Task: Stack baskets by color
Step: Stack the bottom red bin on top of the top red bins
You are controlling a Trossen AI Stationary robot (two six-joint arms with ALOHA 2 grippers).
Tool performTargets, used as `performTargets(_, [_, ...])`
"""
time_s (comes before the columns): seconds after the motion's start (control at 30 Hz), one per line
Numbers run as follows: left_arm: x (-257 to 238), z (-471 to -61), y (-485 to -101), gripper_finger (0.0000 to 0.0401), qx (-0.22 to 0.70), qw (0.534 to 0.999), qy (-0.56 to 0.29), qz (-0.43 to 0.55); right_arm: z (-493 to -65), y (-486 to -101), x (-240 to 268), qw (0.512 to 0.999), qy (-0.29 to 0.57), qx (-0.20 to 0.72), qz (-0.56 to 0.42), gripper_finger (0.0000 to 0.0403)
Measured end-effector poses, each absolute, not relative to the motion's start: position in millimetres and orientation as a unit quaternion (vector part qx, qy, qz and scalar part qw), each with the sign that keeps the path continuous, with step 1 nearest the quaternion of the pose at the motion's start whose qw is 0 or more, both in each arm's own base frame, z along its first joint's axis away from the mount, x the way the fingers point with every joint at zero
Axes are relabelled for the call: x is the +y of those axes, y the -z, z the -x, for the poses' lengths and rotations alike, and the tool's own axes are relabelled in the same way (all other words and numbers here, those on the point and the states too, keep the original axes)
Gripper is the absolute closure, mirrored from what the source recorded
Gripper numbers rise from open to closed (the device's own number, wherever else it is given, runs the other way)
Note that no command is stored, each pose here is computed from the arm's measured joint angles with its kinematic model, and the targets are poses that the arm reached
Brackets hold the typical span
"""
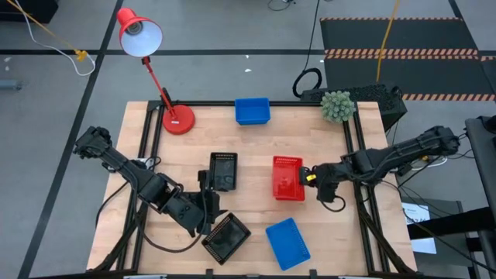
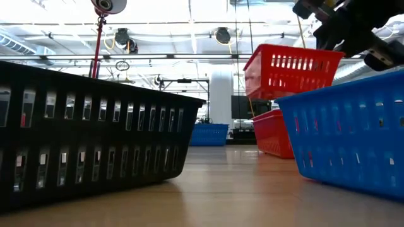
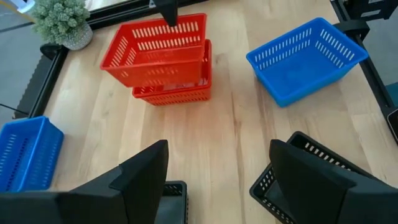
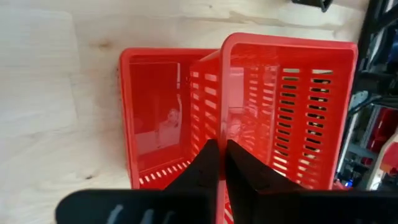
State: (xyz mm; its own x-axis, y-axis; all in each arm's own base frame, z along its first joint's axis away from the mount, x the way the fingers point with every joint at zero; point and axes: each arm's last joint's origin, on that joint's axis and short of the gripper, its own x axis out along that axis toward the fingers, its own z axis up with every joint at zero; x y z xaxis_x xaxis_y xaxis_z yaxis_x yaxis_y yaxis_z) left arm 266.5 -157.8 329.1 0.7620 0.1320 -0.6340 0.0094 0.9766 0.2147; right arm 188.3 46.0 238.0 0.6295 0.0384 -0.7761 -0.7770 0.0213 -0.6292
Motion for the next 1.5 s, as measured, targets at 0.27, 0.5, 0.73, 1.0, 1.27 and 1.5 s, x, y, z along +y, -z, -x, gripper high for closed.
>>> performTargets(0.27, [-158, -266, -329, 0.0121, 0.343, 0.932, -0.031, -0.109, -180, -225, 38, 0.653, -0.325, 0.311, 0.609, 0.04])
performTargets(0.5, [-158, -267, -329, 0.0121, 0.343, 0.932, -0.03, -0.11, -176, -221, 36, 0.658, -0.328, 0.313, 0.602, 0.04])
performTargets(0.73, [-158, -267, -329, 0.0121, 0.343, 0.932, -0.03, -0.11, -172, -208, 36, 0.656, -0.344, 0.324, 0.588, 0.0399])
performTargets(1.0, [-158, -267, -329, 0.0121, 0.343, 0.932, -0.03, -0.111, -173, -205, 36, 0.659, -0.34, 0.319, 0.59, 0.0365])
performTargets(1.27, [-158, -267, -329, 0.0121, 0.343, 0.933, -0.031, -0.108, -176, -208, 37, 0.681, -0.323, 0.307, 0.582, 0.0333])
performTargets(1.5, [-158, -267, -329, 0.0121, 0.343, 0.933, -0.032, -0.107, -175, -207, 40, 0.698, -0.306, 0.326, 0.559, 0.0331])
